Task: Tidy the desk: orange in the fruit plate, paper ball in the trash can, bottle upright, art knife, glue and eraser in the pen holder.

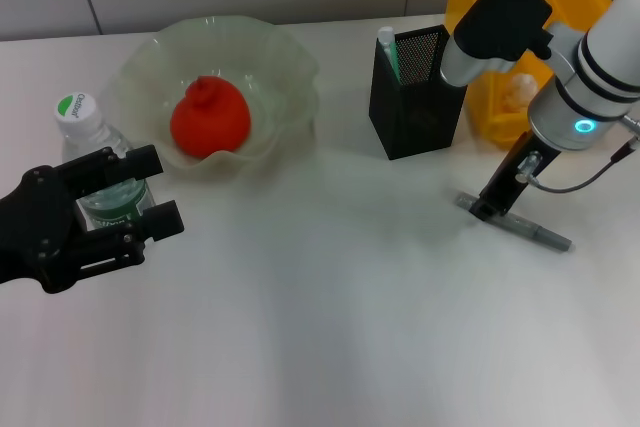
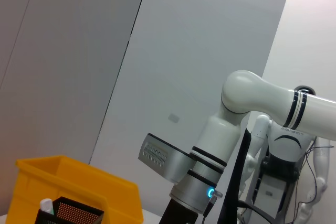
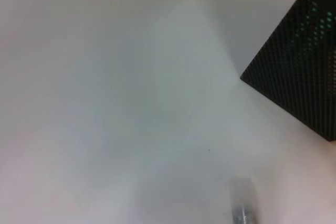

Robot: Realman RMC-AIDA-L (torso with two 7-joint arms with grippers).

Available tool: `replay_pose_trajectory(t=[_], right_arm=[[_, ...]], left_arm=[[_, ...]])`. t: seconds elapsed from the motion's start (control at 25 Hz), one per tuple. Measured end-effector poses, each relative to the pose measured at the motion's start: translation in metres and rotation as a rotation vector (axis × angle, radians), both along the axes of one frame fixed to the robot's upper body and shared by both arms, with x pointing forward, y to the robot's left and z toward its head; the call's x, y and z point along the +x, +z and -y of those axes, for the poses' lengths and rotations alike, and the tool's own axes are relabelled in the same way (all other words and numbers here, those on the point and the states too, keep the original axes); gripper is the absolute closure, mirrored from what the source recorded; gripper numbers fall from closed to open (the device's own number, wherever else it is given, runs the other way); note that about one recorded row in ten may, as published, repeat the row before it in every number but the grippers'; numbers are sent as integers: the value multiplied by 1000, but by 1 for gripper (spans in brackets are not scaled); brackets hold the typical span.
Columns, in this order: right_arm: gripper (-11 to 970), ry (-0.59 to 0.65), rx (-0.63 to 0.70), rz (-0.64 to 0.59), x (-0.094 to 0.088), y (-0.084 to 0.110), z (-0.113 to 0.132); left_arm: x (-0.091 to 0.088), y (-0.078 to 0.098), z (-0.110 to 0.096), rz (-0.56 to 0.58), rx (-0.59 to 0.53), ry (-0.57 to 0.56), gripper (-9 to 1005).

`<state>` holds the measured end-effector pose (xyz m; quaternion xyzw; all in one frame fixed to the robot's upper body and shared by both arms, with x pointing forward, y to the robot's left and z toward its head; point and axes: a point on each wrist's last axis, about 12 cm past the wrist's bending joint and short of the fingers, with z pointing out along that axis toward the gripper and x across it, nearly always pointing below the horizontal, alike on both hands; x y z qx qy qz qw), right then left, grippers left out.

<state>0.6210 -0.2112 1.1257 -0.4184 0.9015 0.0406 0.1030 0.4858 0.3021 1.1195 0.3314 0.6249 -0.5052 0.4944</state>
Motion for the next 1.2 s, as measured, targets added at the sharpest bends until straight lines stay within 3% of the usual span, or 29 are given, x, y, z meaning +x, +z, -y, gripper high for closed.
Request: replay_pose_trajectory(t=[0.44, 0.76, 1.2], right_arm=[[744, 1, -11, -1, 0, -1, 1], [828, -9, -18, 3, 1, -3, 2], [834, -38, -8, 27, 3, 5, 0]], left_arm=[[0, 0, 0, -2, -1, 1, 207], [-1, -1, 0, -3, -3, 0, 207], [-2, -1, -1, -4, -3, -2, 207]])
